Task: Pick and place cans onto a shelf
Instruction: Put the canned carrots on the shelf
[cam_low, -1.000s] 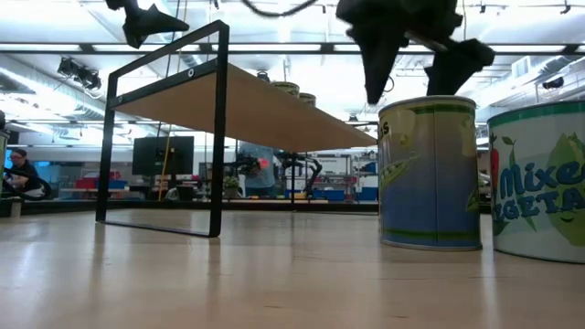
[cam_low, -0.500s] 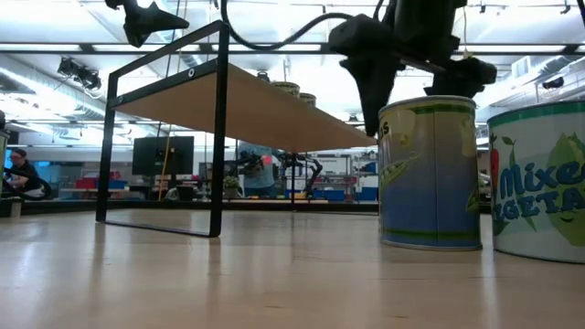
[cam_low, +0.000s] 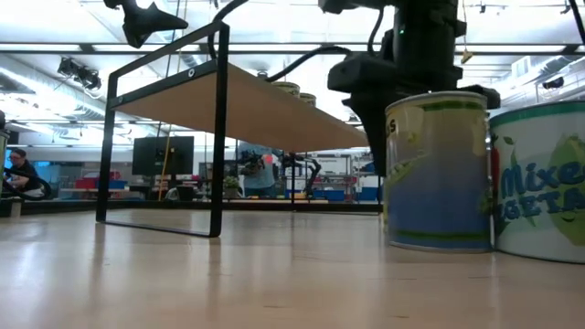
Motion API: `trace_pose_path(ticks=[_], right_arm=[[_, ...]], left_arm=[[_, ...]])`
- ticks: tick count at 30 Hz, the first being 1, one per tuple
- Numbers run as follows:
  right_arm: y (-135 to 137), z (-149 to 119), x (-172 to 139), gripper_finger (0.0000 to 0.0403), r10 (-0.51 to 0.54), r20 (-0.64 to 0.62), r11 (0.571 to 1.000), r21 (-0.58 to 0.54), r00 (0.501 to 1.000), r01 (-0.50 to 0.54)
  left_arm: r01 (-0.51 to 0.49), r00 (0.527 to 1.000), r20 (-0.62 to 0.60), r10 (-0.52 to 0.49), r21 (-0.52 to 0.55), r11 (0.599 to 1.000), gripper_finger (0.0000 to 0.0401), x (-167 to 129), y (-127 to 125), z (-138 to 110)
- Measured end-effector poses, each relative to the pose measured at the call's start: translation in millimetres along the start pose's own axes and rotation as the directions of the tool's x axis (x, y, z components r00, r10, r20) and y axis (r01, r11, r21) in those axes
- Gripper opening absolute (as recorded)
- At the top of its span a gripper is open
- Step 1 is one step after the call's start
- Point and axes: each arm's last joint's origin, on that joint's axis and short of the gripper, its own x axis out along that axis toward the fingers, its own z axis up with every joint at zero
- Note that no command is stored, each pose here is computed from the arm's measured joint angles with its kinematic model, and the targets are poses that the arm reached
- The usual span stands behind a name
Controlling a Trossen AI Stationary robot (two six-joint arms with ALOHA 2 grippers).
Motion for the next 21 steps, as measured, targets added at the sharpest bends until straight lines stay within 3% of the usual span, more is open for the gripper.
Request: trace_pose_path(ticks=[8, 16, 21], right_arm=[[0, -1, 3, 0.0318, -0.004, -0.005, 1.0, -0.028, 1.0, 0.004], [-6, 7, -2, 0.0318, -0.028, -0.012, 0.99, -0.135, 1.0, 0.027], [-16, 22, -25, 0.0318, 0.026, -0.004, 0.973, -0.231, 1.0, -0.026]], left_arm=[[-0.002, 1.0, -0.003, 0.002, 0.001, 1.0, 0.0299, 0, 0, 0], [-0.002, 1.0, -0.003, 0.002, 0.001, 1.0, 0.0299, 0, 0, 0], [-0.003, 1.0, -0.003, 0.003, 0.001, 1.0, 0.0299, 0, 0, 0]])
